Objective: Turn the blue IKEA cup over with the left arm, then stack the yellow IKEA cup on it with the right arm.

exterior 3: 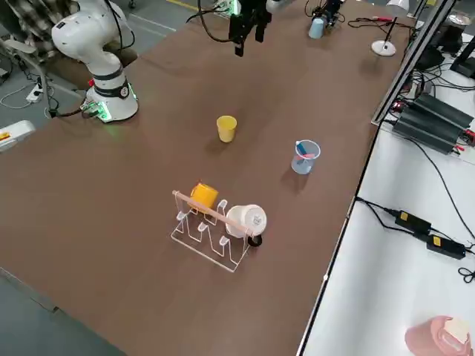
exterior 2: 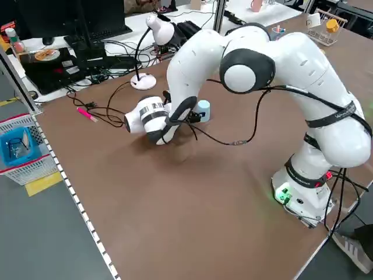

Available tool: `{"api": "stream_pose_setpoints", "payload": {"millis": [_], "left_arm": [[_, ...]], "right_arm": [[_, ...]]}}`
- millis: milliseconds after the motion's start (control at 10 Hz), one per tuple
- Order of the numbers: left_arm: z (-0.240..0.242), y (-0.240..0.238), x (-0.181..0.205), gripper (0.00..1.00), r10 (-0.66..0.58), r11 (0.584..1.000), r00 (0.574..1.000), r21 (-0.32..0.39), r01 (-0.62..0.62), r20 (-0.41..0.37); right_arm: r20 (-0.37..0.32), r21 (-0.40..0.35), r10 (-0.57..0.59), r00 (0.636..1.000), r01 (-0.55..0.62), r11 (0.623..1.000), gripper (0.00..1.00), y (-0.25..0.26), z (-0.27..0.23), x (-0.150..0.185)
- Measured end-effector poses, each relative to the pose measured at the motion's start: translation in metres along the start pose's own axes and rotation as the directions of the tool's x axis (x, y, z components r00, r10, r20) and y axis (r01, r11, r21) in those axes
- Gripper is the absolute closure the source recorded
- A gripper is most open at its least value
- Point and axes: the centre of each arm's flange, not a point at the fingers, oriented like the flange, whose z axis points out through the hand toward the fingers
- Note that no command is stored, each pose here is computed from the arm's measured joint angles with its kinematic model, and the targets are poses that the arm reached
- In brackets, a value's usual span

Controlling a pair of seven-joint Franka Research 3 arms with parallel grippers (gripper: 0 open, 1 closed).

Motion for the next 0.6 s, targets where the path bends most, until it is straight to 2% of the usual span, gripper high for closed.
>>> {"api": "stream_pose_setpoints", "payload": {"millis": [600], "left_arm": [[0.015, -0.01, -0.017, 0.03, 0.004, 1.0, 1.0, 0.029, -0.004, 0.019]], "right_arm": [[-0.006, 0.001, 0.004, 1.0, -0.004, 1.0, 0.0, 0.002, -0.001, 0.001]]}}
